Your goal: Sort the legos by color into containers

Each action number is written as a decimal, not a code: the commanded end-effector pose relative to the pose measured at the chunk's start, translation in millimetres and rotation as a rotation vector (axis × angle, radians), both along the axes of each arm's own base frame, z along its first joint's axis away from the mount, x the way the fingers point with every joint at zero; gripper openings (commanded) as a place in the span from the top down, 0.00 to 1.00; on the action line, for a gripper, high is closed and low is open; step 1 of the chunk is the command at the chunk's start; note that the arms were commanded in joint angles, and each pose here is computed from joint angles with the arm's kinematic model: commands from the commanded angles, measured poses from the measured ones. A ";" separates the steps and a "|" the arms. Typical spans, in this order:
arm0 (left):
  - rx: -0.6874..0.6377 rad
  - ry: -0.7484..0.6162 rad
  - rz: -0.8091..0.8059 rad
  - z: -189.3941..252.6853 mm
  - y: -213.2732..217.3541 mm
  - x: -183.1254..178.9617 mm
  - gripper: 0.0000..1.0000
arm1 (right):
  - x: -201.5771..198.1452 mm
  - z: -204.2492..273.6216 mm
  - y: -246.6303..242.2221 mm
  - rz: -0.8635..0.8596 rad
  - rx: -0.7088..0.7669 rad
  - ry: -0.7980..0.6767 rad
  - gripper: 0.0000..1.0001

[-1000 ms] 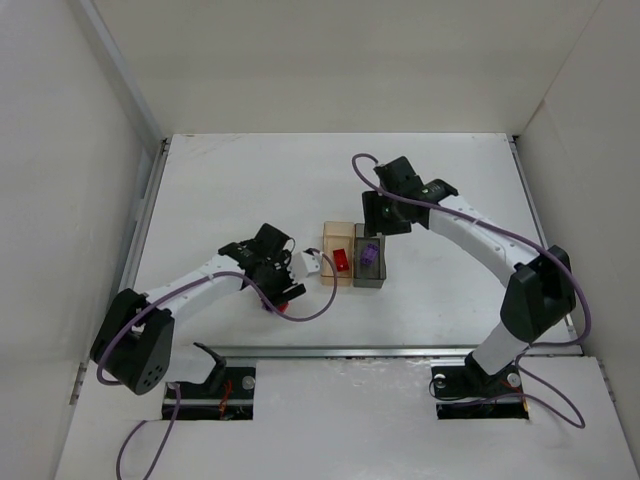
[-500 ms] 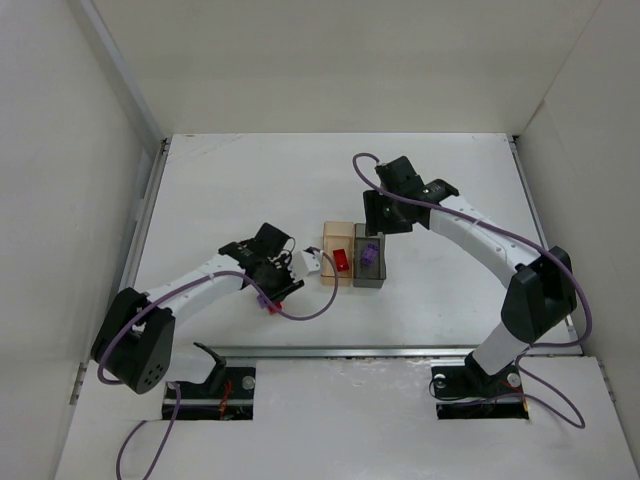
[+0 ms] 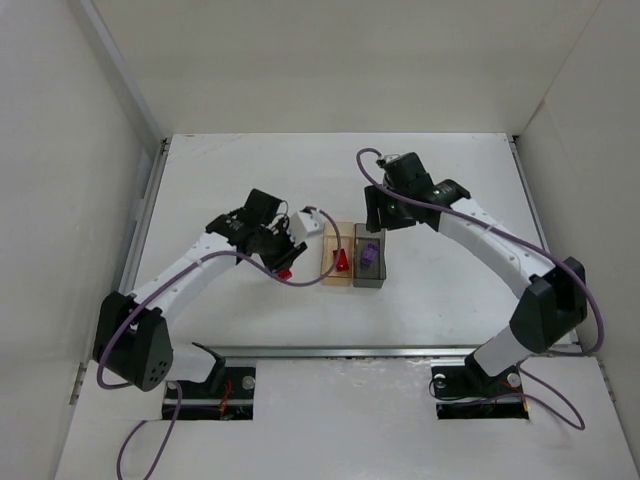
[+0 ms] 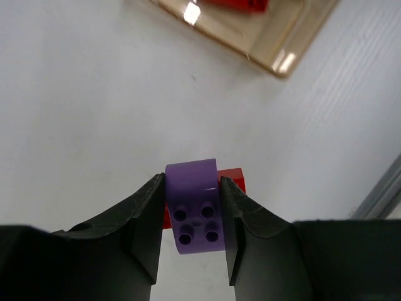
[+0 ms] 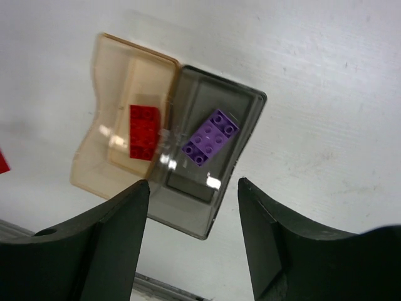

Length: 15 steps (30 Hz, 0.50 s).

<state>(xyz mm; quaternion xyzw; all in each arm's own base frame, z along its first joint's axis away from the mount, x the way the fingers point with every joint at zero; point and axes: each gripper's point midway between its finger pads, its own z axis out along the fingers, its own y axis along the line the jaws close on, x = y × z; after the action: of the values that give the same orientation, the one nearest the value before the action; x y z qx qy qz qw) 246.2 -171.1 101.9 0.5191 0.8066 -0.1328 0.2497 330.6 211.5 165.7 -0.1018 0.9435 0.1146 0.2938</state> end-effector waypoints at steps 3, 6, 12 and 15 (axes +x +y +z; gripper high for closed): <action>-0.216 -0.092 0.016 79.9 -33.1 23.9 1.00 | -0.4 84.4 32.1 0.193 0.242 -0.259 0.34; -0.298 -0.135 0.040 110.1 -46.7 37.4 1.00 | -13.4 106.8 44.6 0.283 0.343 -0.326 0.31; -0.554 -0.192 0.120 188.8 -80.1 66.6 1.00 | -27.1 141.1 81.5 0.430 0.562 -0.396 0.29; -0.631 -0.182 0.132 209.8 -89.6 69.1 1.00 | -29.0 143.1 90.9 0.469 0.584 -0.394 0.32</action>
<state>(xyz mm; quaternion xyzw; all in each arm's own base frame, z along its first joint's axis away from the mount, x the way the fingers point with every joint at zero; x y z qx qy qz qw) 312.7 -244.5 269.1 0.4078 0.7555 -0.2565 0.4441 306.4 280.1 282.8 -0.2129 0.7973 0.3652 0.4309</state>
